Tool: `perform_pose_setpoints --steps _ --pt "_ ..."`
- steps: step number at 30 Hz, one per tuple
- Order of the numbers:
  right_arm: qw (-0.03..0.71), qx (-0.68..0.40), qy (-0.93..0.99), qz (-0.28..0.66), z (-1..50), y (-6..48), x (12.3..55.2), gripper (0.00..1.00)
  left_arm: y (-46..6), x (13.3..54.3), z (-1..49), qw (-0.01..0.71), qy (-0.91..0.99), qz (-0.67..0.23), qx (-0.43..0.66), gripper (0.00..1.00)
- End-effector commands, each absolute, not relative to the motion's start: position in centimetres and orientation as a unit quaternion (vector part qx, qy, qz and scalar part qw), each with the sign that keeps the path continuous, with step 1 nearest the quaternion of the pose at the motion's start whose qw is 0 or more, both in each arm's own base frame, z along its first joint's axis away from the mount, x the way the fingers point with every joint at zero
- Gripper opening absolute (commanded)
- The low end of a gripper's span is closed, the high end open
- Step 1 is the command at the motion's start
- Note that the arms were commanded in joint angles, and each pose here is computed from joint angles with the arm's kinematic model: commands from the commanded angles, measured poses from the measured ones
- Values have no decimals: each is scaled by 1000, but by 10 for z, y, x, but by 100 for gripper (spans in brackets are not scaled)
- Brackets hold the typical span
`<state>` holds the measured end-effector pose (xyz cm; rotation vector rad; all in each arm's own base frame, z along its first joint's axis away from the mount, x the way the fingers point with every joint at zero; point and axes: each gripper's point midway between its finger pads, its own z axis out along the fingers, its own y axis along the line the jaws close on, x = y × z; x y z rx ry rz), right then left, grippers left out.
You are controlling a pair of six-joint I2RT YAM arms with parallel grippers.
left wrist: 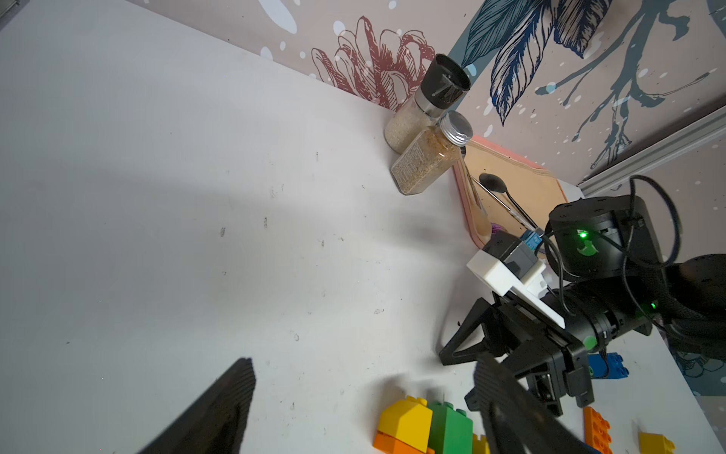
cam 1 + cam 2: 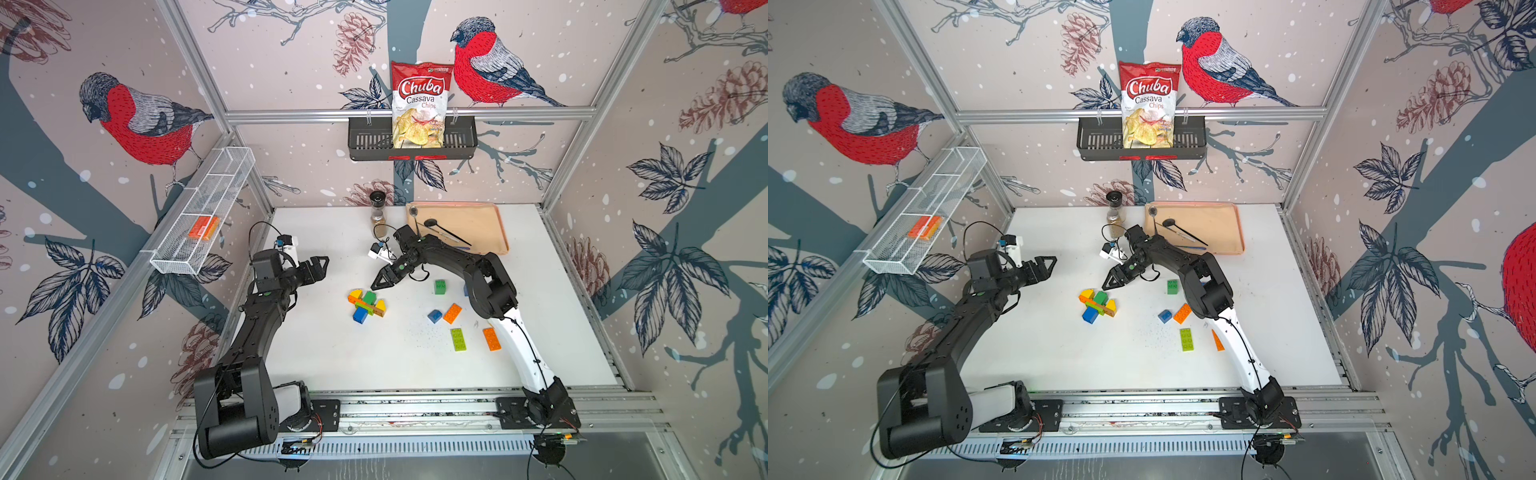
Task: Assemble a fork with lego
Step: Adjust the lego brick at the center of the board.
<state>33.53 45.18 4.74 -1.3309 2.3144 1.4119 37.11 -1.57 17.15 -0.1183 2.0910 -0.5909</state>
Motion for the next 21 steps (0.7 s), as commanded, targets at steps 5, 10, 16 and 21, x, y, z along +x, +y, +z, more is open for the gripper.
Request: perform_pose_setpoints --steps 5,10,16,21 --pt "175 -425 792 402 84 439 363 100 -35 369 194 496 819 -289 -16 97" --pt "227 -386 825 345 103 417 371 99 -55 369 199 480 825 -296 15 98" --pt "341 -332 842 253 135 391 371 100 -57 371 214 508 824 -252 -2 99" --pt "346 -310 857 226 144 373 356 100 -70 365 215 482 832 -275 5 99"
